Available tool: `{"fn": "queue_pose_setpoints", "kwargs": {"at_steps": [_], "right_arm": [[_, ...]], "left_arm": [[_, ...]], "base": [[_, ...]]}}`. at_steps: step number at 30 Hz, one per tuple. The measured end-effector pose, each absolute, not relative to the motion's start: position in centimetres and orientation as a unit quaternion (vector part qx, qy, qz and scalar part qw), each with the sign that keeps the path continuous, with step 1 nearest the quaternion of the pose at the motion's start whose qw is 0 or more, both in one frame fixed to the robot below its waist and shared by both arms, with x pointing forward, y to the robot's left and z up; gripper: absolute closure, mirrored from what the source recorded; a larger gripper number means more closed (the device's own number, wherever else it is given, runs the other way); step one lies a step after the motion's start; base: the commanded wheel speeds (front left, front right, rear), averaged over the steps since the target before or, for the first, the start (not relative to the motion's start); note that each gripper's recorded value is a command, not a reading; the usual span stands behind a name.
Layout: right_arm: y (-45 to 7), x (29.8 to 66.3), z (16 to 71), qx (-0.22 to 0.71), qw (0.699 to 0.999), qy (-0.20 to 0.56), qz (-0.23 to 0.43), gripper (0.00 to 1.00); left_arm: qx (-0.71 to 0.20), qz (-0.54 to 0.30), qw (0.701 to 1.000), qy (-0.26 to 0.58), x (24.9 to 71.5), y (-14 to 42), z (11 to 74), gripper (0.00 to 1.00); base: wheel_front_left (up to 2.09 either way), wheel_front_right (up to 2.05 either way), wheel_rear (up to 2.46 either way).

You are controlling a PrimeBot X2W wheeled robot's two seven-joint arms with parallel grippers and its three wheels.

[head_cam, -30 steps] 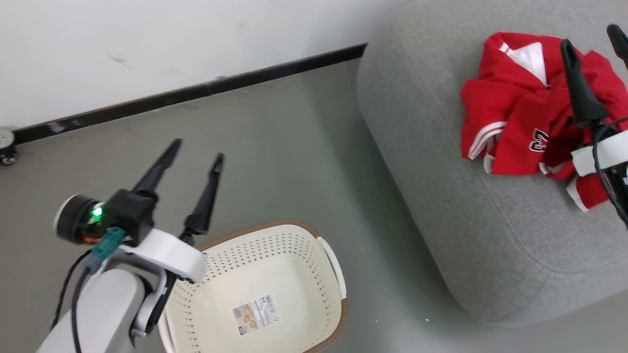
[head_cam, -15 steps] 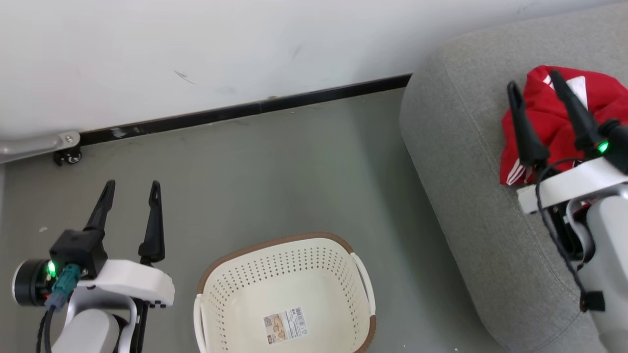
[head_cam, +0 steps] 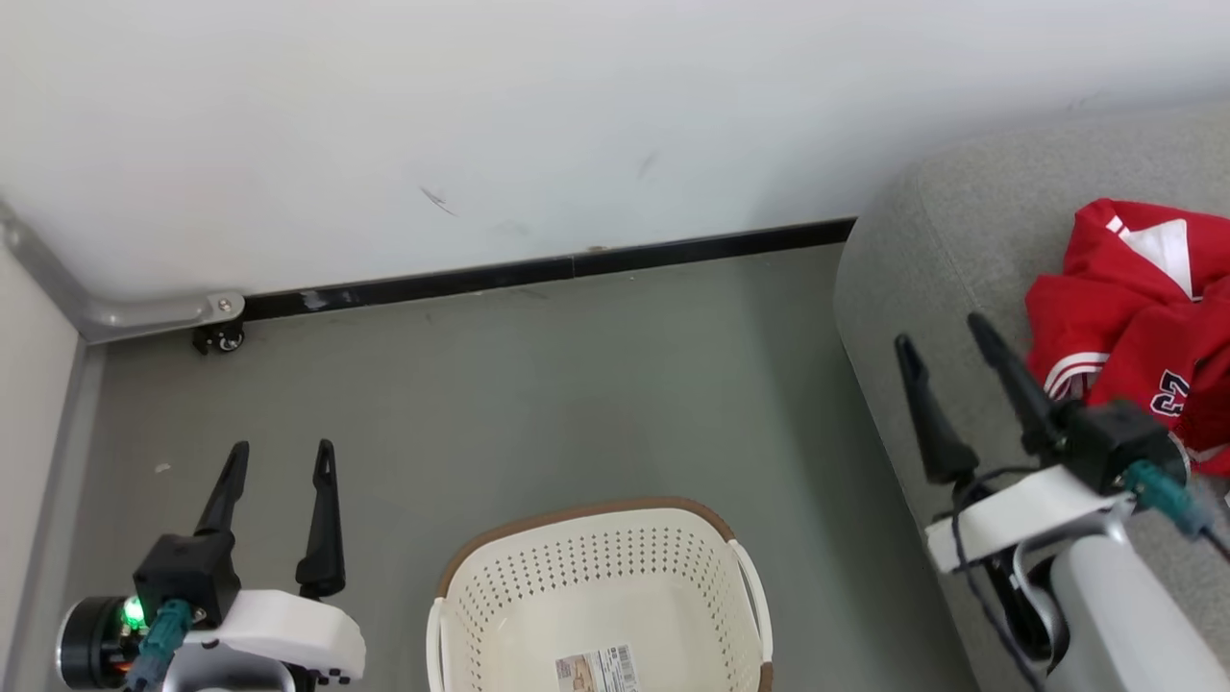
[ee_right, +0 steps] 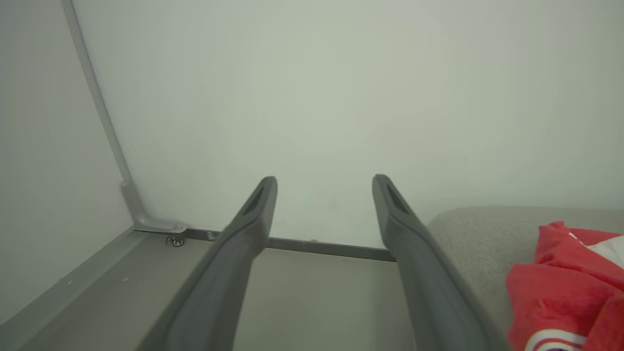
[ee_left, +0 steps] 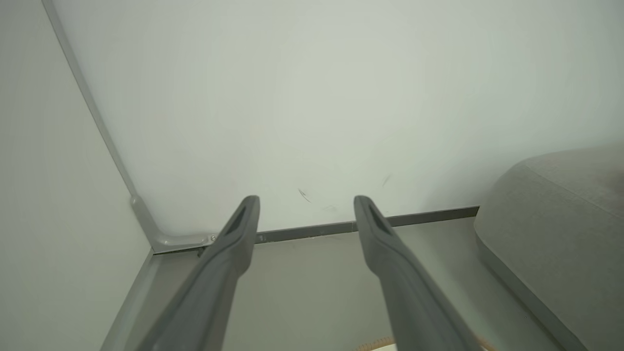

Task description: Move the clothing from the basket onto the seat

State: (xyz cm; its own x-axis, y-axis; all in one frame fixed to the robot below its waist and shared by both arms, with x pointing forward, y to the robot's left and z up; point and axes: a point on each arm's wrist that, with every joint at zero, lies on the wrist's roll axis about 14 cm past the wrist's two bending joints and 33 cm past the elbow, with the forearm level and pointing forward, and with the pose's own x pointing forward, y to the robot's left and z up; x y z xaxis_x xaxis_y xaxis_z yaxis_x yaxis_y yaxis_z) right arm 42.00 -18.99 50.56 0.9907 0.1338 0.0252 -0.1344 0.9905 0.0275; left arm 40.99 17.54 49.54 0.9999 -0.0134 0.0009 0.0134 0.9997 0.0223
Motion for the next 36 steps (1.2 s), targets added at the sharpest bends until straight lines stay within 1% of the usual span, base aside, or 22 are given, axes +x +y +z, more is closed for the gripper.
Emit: {"fn": "queue_pose_setpoints", "kwargs": {"at_steps": [6, 14, 21, 36], "right_arm": [[-16.8, 39.5, 48.7, 0.031, 0.996, 0.008, 0.081, 0.00], [-15.0, 36.8, 47.4, 0.051, 0.995, 0.026, 0.081, 0.00], [-15.4, 35.2, 47.1, 0.040, 0.996, 0.031, 0.072, 0.00], [-15.5, 33.1, 47.7, 0.034, 0.997, 0.031, 0.065, 0.00]], "left_arm": [[0.003, 0.003, 1.000, -0.012, 39.3, 17.5, 50.3, 0.00], [0.002, 0.013, 1.000, -0.019, 37.5, 17.8, 50.7, 0.00], [0.005, 0.031, 0.999, -0.022, 36.5, 18.7, 50.9, 0.00], [0.000, 0.021, 0.999, -0.033, 35.4, 17.7, 51.5, 0.00]], "base": [[0.00, 0.00, 0.00], [0.00, 0.00, 0.00], [0.00, 0.00, 0.00], [0.00, 0.00, 0.00]]}}
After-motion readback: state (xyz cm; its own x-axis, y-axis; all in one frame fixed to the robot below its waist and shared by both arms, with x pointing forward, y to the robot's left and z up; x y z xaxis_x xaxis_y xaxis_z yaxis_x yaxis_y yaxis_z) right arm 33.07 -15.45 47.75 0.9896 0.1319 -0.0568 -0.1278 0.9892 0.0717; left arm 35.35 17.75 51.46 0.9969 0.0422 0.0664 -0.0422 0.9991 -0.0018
